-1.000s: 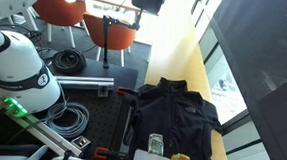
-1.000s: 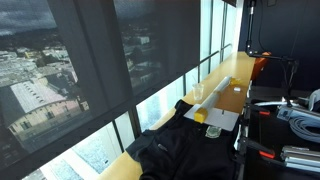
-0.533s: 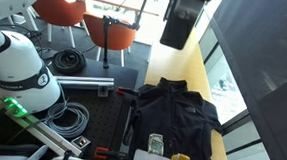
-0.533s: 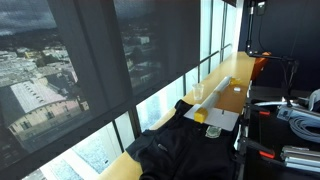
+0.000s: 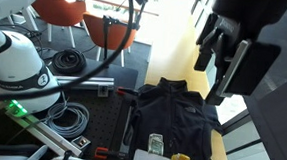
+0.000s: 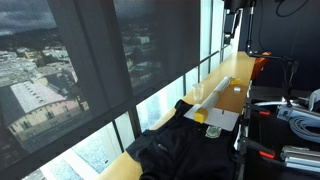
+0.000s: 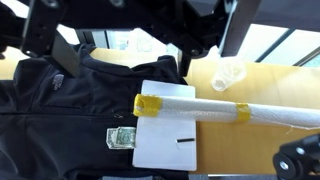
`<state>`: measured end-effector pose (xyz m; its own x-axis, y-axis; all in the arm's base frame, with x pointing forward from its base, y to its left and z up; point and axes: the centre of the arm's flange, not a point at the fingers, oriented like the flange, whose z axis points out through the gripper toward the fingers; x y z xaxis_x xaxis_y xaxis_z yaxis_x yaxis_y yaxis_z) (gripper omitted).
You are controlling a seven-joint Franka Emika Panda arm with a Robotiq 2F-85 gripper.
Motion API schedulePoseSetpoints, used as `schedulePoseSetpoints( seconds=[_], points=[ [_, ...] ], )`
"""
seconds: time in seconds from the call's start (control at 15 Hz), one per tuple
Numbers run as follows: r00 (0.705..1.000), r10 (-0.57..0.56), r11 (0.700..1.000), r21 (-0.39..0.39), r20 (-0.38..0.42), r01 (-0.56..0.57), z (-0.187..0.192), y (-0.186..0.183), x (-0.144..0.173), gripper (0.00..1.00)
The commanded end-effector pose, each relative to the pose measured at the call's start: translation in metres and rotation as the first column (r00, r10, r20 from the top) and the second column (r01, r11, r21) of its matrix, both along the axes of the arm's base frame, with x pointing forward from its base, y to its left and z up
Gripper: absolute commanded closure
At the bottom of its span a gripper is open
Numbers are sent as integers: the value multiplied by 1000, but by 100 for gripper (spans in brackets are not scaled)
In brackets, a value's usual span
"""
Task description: Zip up the jersey
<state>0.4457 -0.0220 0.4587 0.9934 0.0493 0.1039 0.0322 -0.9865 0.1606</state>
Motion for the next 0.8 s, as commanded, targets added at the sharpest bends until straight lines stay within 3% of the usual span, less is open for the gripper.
schedulePoseSetpoints(
  seconds=[0.0, 0.4, 0.73],
  points=[
    [999, 46, 998, 37, 12, -46, -47, 22, 22, 0],
    [998, 44, 990, 133, 32, -48, -101, 39, 35, 0],
    [997, 55, 988, 140, 55, -62, -153, 42, 46, 0]
  ],
)
